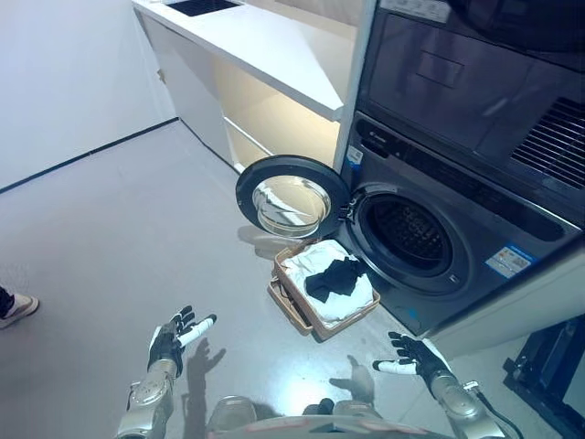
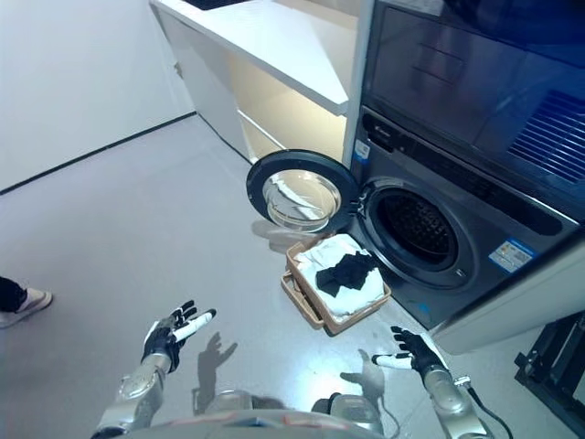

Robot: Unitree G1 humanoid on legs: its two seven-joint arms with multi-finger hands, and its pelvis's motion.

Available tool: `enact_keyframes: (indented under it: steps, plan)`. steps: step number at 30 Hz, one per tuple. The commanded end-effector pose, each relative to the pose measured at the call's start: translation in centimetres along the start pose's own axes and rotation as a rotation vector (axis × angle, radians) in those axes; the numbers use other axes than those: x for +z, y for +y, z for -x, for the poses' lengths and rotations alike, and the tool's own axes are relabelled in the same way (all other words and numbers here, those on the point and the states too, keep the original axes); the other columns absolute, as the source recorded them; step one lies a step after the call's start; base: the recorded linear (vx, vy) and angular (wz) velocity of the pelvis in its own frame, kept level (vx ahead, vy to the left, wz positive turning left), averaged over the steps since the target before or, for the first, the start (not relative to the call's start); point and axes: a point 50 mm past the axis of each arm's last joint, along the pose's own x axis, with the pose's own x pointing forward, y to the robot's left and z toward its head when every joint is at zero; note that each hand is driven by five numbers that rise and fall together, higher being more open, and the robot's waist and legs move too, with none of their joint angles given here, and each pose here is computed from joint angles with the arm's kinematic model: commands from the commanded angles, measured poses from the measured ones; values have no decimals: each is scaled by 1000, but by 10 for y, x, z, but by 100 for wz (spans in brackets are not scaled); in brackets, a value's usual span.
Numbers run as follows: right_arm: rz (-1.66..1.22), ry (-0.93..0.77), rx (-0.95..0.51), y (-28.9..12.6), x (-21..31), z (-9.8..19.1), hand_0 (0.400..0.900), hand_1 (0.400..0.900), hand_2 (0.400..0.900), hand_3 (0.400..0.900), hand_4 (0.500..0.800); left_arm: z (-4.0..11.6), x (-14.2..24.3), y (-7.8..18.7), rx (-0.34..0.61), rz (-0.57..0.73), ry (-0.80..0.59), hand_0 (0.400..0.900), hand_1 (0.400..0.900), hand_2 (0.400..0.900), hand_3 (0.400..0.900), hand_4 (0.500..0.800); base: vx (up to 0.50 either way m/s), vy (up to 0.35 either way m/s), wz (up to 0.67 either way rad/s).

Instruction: Put the clothes in the basket into the washing machine.

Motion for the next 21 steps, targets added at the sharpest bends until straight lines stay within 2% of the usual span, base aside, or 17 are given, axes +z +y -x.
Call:
enact_keyframes:
  steps: [1,7,14,18,21]
  plan:
    - [11,-156,-85,-24,28,-1,900,900,900,900,800,-4,41,13,44,9,-187,900,900,900,900,800,193,-15,-91]
    - [47,-200,-72,-21,43,-7,900,900,900,900,800,-3,32,26,129,53,-169,900,900,900,900,800,158,25,-64]
    - [76,-228,-68,-20,59,-14,900,900,900,900,800,-5,34,21,162,98,-189,900,900,900,900,800,182,161,-47]
    - [81,-280,-80,-18,79,-20,900,900,900,900,800,-11,56,12,159,102,-258,900,900,900,900,800,182,307,-22]
    - [79,-286,-81,-13,90,-26,900,900,900,900,800,-15,76,9,136,58,-315,900,900,900,900,800,267,247,-12]
